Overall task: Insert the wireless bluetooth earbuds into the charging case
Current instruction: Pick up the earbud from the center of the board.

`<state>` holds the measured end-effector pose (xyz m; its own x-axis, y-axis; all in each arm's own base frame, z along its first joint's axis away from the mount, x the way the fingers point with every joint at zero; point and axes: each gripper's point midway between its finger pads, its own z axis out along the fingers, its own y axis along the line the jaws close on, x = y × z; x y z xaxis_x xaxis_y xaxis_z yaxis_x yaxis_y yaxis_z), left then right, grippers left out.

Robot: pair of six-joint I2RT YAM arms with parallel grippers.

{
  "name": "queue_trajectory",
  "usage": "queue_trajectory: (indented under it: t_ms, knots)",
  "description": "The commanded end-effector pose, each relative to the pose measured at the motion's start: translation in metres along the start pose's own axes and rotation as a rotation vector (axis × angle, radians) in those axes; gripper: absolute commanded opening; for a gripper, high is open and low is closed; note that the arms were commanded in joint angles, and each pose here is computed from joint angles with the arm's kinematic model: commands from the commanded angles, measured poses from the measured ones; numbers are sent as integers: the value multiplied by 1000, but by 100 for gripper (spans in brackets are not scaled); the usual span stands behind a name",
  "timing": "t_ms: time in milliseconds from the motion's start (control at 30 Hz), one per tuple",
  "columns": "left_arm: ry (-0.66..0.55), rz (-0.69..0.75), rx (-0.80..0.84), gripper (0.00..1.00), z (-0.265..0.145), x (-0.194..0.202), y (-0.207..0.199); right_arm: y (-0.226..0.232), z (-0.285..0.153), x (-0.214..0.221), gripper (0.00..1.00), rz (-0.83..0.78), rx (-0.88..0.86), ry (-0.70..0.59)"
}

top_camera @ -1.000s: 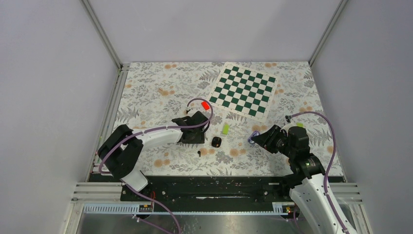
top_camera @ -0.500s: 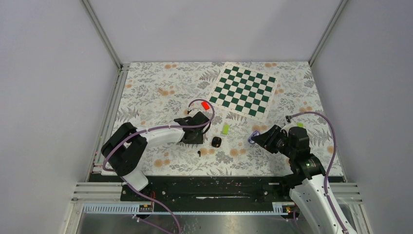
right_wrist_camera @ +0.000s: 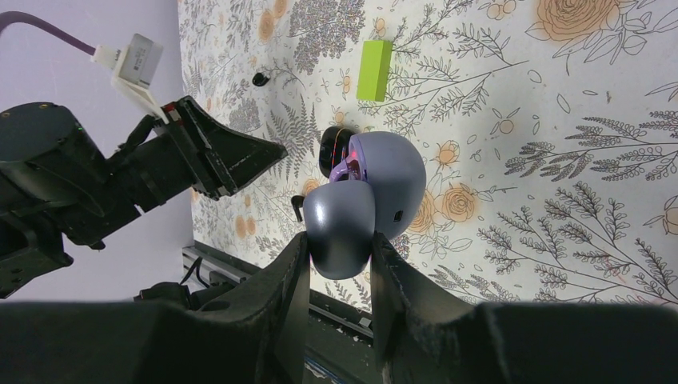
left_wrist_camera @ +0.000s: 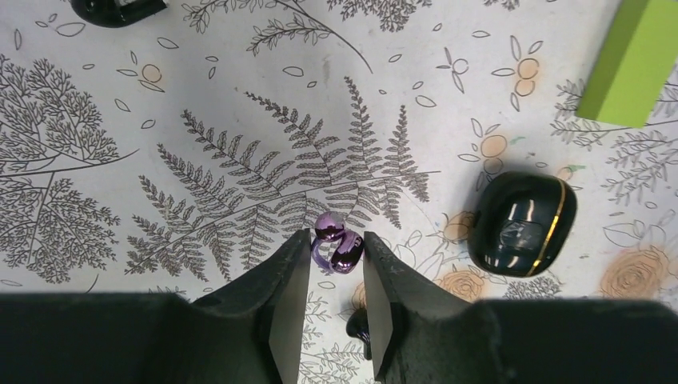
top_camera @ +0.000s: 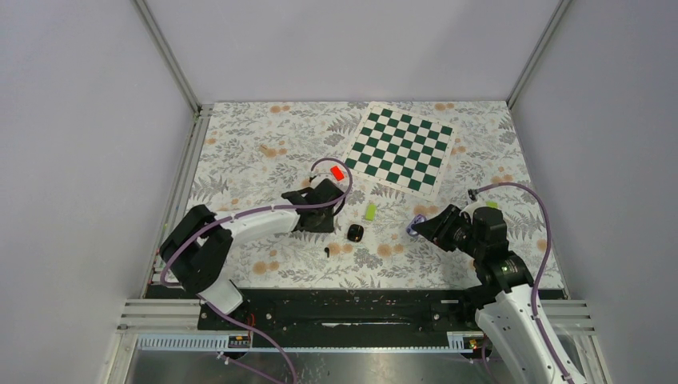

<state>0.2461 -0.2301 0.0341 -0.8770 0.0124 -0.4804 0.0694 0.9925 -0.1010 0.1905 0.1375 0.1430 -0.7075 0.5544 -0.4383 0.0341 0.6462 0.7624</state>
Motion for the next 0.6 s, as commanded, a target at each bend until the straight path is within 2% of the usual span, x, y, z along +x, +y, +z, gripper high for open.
queue_trajectory:
  t_ms: [0,333,567]
  knots:
    - [-67,20,79,30,-25,-26,-15,11,2,-5,0,-5,-48,-3]
    - [-62,72,202,30,-60,-35,-33,17,24,4,0,77,-124,63]
    - [-61,122,298,30,-80,-38,-46,49,52,27,0,-13,-162,166]
